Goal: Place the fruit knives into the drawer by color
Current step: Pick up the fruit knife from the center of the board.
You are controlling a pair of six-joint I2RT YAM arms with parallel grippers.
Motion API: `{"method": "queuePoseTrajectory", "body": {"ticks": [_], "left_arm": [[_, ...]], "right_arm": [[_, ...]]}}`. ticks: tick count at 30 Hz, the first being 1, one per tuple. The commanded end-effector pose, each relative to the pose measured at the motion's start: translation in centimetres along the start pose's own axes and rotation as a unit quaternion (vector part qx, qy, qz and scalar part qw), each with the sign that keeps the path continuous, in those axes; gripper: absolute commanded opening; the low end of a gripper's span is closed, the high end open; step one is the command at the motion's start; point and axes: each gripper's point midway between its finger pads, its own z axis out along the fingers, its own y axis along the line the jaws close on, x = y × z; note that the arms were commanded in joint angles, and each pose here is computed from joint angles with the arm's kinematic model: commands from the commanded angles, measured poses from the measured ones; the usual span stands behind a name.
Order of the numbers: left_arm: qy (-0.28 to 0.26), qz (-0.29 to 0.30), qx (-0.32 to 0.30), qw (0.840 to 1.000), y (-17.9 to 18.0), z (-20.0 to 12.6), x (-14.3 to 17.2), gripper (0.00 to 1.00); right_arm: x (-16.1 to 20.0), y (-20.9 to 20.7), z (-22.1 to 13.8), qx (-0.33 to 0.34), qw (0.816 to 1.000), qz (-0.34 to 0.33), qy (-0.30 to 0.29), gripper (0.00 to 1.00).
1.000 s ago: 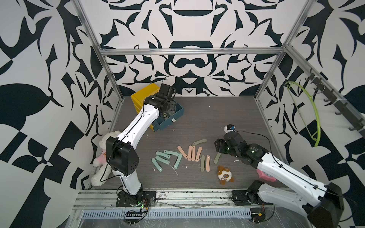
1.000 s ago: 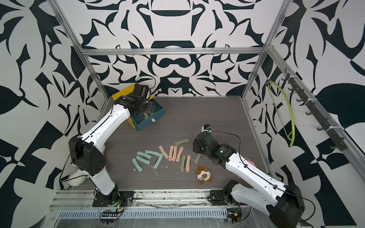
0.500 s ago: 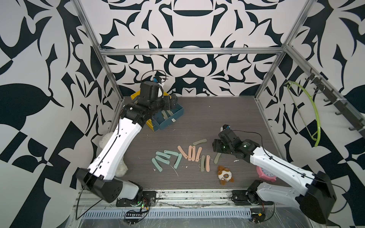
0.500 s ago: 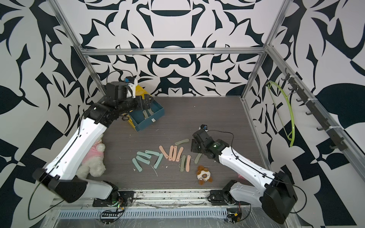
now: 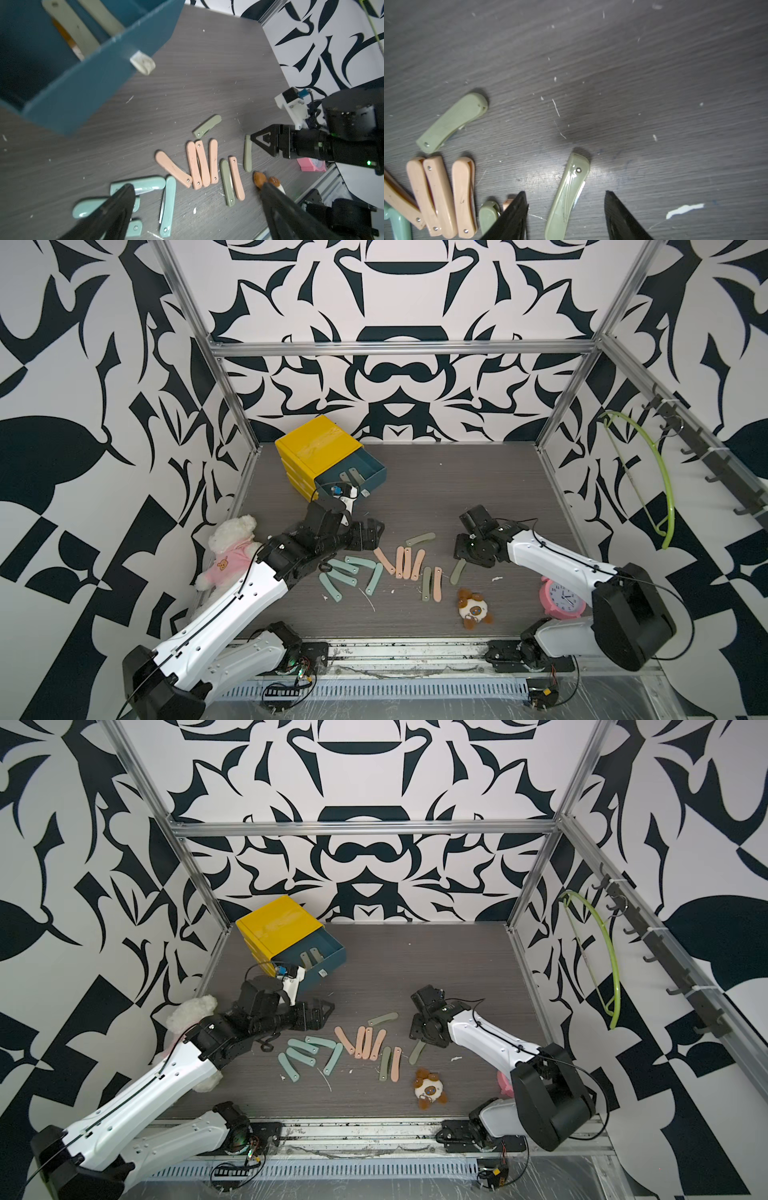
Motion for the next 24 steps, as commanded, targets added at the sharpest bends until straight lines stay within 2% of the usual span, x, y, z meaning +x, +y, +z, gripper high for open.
{"method": "queuePoseTrajectory", "body": {"ticks": [1, 7, 13, 18, 24], "left_arm": [[-0.028, -0.023, 0.021, 0.999, -0.3, -0.4, 0.0, 0.99], [-0.018, -0.032, 0.004, 0.999, 1.3, -0.2, 2.1, 0.99], [-0.005, -0.038, -0.004, 0.999, 2.0, 0.5, 3.2, 0.99], [-0.004, -0.038, -0.004, 0.999, 2.1, 0.6, 3.4, 0.99], [0.004, -0.04, -0.008, 0.999, 2.4, 0.8, 4.0, 0.99]], "right_arm": [[0.3, 0.6, 0.6, -0.006, 1.0, 0.018, 0.018, 0.61], [1.2, 0.1, 1.9, 0.02, 0.998, 0.025, 0.047, 0.58], [1.8, 0.9, 2.7, 0.041, 0.997, 0.0, 0.062, 0.52], [2.3, 1.3, 3.7, 0.056, 0.995, -0.018, 0.079, 0.44], [2.5, 1.6, 4.5, 0.063, 0.994, -0.03, 0.088, 0.28]]}}
